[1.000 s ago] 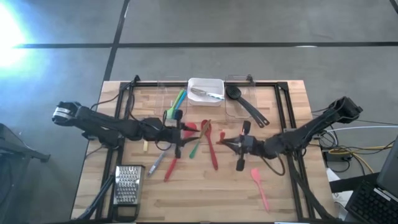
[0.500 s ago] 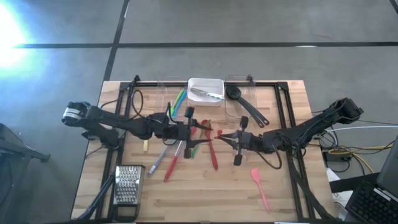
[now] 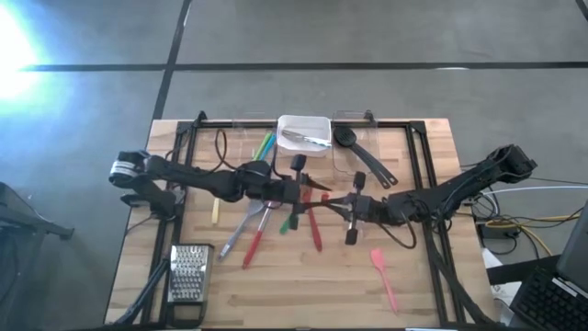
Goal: Pick & Place Kitchen Items
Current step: Put the red spatula into the left transparent bin
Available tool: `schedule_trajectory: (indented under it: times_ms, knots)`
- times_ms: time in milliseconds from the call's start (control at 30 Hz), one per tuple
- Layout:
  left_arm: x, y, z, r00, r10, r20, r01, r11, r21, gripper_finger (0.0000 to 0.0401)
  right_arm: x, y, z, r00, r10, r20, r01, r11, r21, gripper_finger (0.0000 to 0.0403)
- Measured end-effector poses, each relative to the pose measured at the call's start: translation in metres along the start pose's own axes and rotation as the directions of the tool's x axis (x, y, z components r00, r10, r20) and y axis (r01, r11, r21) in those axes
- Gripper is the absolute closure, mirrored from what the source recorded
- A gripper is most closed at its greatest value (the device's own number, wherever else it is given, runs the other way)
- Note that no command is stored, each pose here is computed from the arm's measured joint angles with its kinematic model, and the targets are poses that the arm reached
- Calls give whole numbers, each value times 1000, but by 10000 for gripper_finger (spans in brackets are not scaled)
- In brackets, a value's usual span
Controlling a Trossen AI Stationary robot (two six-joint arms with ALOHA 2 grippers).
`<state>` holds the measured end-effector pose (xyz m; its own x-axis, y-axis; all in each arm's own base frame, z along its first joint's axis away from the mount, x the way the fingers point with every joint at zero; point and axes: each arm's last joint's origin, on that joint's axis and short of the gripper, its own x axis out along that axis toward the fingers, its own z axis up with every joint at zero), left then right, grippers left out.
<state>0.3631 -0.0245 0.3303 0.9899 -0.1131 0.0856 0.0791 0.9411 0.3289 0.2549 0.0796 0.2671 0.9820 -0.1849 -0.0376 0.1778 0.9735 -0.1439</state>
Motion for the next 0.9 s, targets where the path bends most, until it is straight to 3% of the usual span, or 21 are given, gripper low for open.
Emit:
schedule_trajectory:
  times_ms: [200,500,600,800,900]
  knots:
    - [6,3,6,996,-29,-81,29,1000,1,376,0,-1,-2,1000,-12,-7,12,1000,-10,392]
    - [-9,9,17,987,-1,-162,2,1000,3,381,0,-1,2,1000,-12,5,12,1000,-7,385]
    - [-24,20,24,969,86,-232,-82,996,23,381,-2,0,6,1000,12,18,-12,1000,-5,370]
    - [-61,48,35,898,228,-376,-234,972,30,381,-3,-2,2,1000,-2,-30,1,1000,-29,327]
    - [-81,73,32,838,317,-443,-340,940,28,381,-3,-1,1,999,7,-36,-8,999,-31,309]
